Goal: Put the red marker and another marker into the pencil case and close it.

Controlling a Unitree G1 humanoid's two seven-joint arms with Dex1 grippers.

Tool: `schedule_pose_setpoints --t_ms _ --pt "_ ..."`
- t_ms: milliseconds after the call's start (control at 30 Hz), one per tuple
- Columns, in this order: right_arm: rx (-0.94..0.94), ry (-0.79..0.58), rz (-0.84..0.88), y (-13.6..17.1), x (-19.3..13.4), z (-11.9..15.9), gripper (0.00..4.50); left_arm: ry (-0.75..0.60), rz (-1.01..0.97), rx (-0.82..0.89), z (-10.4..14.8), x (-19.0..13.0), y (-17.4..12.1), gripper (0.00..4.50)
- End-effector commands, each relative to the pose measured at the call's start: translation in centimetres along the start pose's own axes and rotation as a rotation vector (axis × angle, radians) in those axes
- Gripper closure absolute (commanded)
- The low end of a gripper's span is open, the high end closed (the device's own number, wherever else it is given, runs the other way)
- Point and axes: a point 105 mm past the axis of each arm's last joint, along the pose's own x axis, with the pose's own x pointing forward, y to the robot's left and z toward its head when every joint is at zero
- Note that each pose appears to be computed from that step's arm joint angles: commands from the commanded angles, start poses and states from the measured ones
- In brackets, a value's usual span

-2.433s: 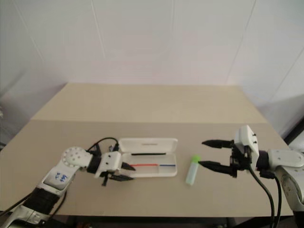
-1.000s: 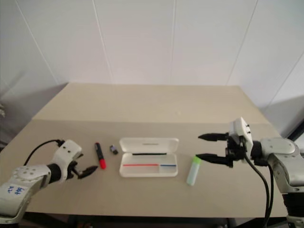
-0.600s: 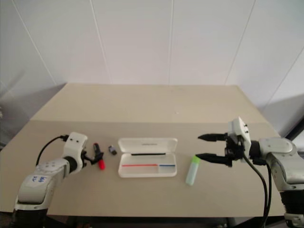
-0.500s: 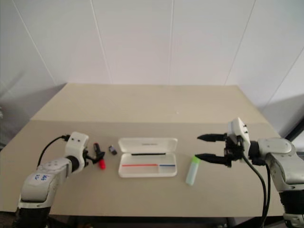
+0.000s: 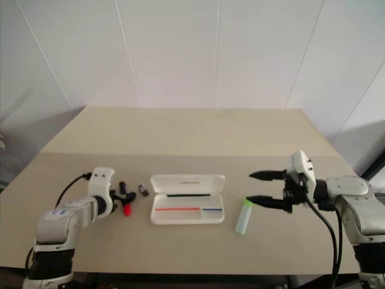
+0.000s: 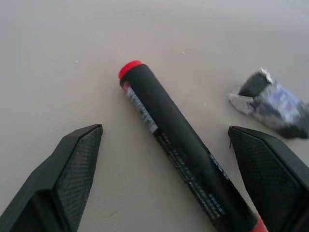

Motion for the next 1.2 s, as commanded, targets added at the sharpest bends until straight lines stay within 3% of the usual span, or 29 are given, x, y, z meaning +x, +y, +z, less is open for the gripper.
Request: schedule_pose_setpoints --t_ms 33,367,600,867,1000,1067,1200 --pt "-0.045 -0.016 -0.009 0.1 0.0 0.9 0.0 0.086 0.054 -0.073 -1.7 0.5 1.0 0.68" --pt "-0.046 -0.017 -0.012 0.3 -0.2 0.8 0.0 0.076 0.094 -0.052 -1.1 0.3 1.5 3.85" --pt "-0.05 -0.02 -0.015 0.3 -0.4 1.1 0.0 0.035 0.128 -0.013 0.4 0.4 2.6 3.91" --pt "-0.05 -0.059 -0.013 0.6 -1.2 1.5 0.0 -0.136 0.078 0.146 6.0 -0.1 3.6 3.91" --pt "-0.039 -0.056 -0.036 0.5 -1.4 1.2 0.0 -0.335 -0.092 0.311 11.3 -1.1 1.5 3.91" --pt "-0.038 -0.057 -0.042 0.4 -1.4 1.2 0.0 -0.389 -0.151 0.369 12.7 -1.4 0.7 3.91" --pt "-0.068 -0.062 -0.056 0.2 -1.2 1.3 0.0 -0.496 -0.448 0.598 15.3 -3.5 -4.4 3.91"
